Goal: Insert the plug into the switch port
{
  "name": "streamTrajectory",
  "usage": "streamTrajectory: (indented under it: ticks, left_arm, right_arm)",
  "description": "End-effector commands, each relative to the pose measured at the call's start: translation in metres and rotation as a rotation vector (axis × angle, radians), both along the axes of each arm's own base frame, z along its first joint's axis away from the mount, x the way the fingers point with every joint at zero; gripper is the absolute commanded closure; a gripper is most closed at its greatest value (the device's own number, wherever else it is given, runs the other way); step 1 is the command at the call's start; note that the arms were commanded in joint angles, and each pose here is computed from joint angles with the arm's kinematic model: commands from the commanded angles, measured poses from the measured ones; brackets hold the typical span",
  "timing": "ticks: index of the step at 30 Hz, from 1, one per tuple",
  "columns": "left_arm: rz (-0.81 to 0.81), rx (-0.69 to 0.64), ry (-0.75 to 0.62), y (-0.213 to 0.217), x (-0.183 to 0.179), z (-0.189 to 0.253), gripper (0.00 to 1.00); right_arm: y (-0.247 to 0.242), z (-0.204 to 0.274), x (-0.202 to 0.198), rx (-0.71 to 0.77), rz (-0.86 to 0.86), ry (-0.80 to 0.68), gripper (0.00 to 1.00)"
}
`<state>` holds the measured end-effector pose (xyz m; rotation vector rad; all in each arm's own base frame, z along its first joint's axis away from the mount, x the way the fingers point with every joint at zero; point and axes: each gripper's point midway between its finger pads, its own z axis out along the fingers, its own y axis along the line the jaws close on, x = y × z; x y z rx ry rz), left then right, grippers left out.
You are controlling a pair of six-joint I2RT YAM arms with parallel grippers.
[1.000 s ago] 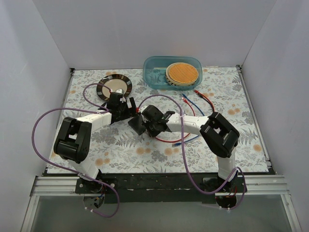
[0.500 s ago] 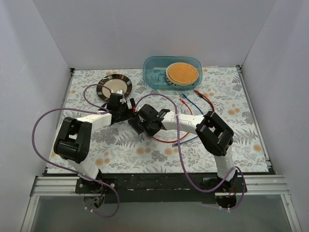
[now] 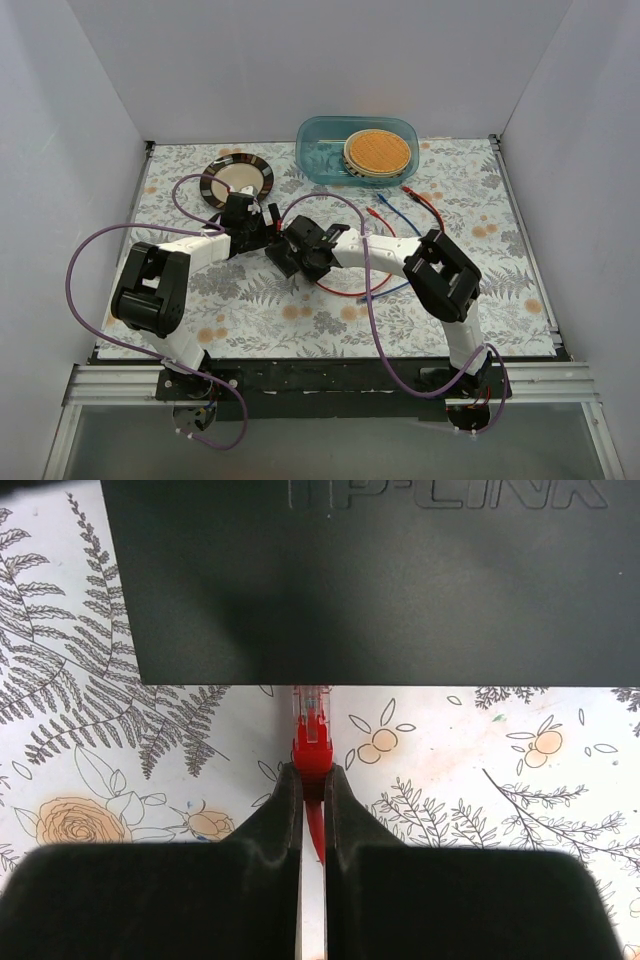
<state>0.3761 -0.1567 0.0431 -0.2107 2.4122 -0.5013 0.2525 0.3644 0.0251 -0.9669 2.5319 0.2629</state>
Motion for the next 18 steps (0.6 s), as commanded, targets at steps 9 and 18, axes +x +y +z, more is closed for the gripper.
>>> streamTrajectory:
  ticks: [9,18]
  left_arm:
    - [-0.036,-0.030,-0.020,-0.006,-0.002,0.007,0.03]
    - [-0.034,-0.041,-0.010,-0.007,-0.006,0.004,0.03]
  right_arm:
    - [0.010,0.000,0.000,0.012,-0.020,0.032,0.99]
    - [0.023,-0.001,0.002,0.054,-0.045,0.049,0.99]
